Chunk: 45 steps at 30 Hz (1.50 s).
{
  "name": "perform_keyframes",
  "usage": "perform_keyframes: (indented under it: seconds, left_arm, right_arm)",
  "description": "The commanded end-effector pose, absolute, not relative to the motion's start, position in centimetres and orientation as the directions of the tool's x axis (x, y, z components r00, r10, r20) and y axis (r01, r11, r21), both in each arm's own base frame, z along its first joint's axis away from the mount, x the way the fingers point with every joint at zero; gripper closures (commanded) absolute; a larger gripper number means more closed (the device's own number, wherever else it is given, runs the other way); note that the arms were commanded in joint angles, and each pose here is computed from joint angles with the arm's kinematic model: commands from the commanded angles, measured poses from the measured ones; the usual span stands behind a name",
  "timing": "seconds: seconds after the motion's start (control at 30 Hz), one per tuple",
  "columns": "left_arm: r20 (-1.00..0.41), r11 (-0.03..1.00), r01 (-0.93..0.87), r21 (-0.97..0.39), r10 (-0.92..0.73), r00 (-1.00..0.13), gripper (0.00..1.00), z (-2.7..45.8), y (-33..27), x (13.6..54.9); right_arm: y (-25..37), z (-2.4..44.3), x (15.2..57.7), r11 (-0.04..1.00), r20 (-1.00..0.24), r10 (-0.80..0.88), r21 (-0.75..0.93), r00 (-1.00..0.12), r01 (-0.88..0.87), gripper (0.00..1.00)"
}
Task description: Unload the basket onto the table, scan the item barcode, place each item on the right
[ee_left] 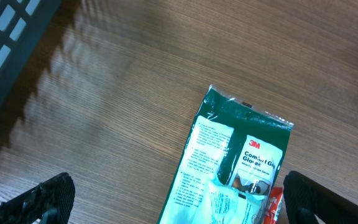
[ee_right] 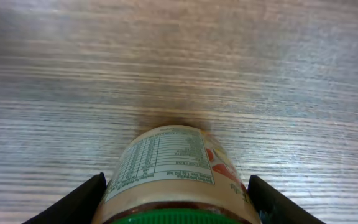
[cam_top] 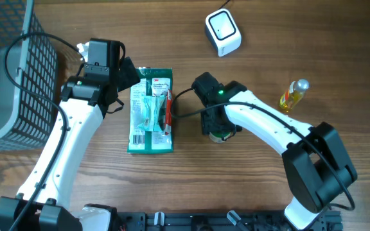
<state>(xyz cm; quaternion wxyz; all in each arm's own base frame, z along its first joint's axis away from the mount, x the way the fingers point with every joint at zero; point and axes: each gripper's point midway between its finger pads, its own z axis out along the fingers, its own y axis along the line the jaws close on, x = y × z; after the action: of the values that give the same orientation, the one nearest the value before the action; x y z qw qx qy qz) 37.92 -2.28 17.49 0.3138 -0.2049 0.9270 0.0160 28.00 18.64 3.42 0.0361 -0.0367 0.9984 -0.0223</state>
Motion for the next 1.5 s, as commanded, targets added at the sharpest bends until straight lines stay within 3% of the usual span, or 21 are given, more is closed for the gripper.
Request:
perform_keyframes:
  seconds: [0.0, 0.03, 0.17, 0.23, 0.33, 0.5, 0.73, 0.8, 0.87, 1.3, 1.47]
  left_arm:
    - [-0.586, 0.920, -0.383, -0.089, -0.359, -0.727, 0.00, 17.2, -2.1, 38.0]
    - [-0.586, 0.920, -0.383, -0.088, -0.359, -0.727, 0.00, 17.2, -2.1, 37.9]
    - [-0.586, 0.920, -0.383, -0.089, -0.359, -0.727, 0.00, 17.2, -2.1, 37.9]
    - [-0.586, 0.920, -0.383, -0.089, -0.359, -0.727, 0.00, 17.2, -2.1, 37.9]
    - [-0.586, 0.920, -0.383, -0.089, -0.359, -0.727, 0.00, 17.2, -2.1, 37.9]
    - [-0.586, 0.920, -0.382, -0.088, -0.358, -0.727, 0.00, 17.2, -2.1, 37.9]
    - [-0.586, 0.920, -0.382, -0.088, -0.358, -0.727, 0.00, 17.2, -2.1, 37.9]
    - [-0.586, 0.920, -0.382, -0.088, -0.358, -0.727, 0.00, 17.2, -2.1, 37.9]
    - [-0.586, 0.920, -0.383, -0.089, -0.359, -0.727, 0.00, 17.2, -2.1, 37.9]
    - [-0.586, 0.920, -0.382, -0.088, -0.358, -0.727, 0.00, 17.2, -2.1, 37.9]
    - [-0.586, 0.920, -0.383, -0.089, -0.359, -0.727, 0.00, 17.2, -2.1, 37.9]
  right_arm:
    - [19.9, 6.7, 29.6, 0.997, -0.127, -0.042, 0.057, -0.991, -0.049, 0.57]
    - [20.0, 7.2, 29.7, 0.995, -0.125, -0.029, 0.091, -0.992, -0.041, 0.67]
    - [21.3, 8.9, 28.8, 0.951, -0.011, 0.020, 0.309, -1.000, 0.016, 0.74]
    - [22.3, 9.5, 27.8, 0.910, 0.075, 0.021, 0.412, -0.997, 0.050, 0.85]
    - [24.0, 10.8, 26.1, 0.846, 0.187, 0.005, 0.522, -0.982, 0.104, 0.87]
    - [23.6, 10.8, 25.1, 0.840, 0.312, 0.149, 0.461, -0.938, 0.287, 0.86]
    - [23.9, 11.2, 24.2, 0.824, 0.372, 0.158, 0.460, -0.915, 0.330, 0.84]
    - [23.9, 11.2, 24.3, 0.824, 0.372, 0.159, 0.460, -0.915, 0.330, 0.84]
    - [23.9, 11.3, 24.2, 0.822, 0.375, 0.158, 0.462, -0.913, 0.332, 0.92]
    - [26.1, 14.7, 21.8, 0.700, 0.567, 0.062, 0.562, -0.822, 0.441, 0.92]
    - [26.1, 14.8, 21.9, 0.696, 0.570, 0.061, 0.564, -0.819, 0.445, 0.93]
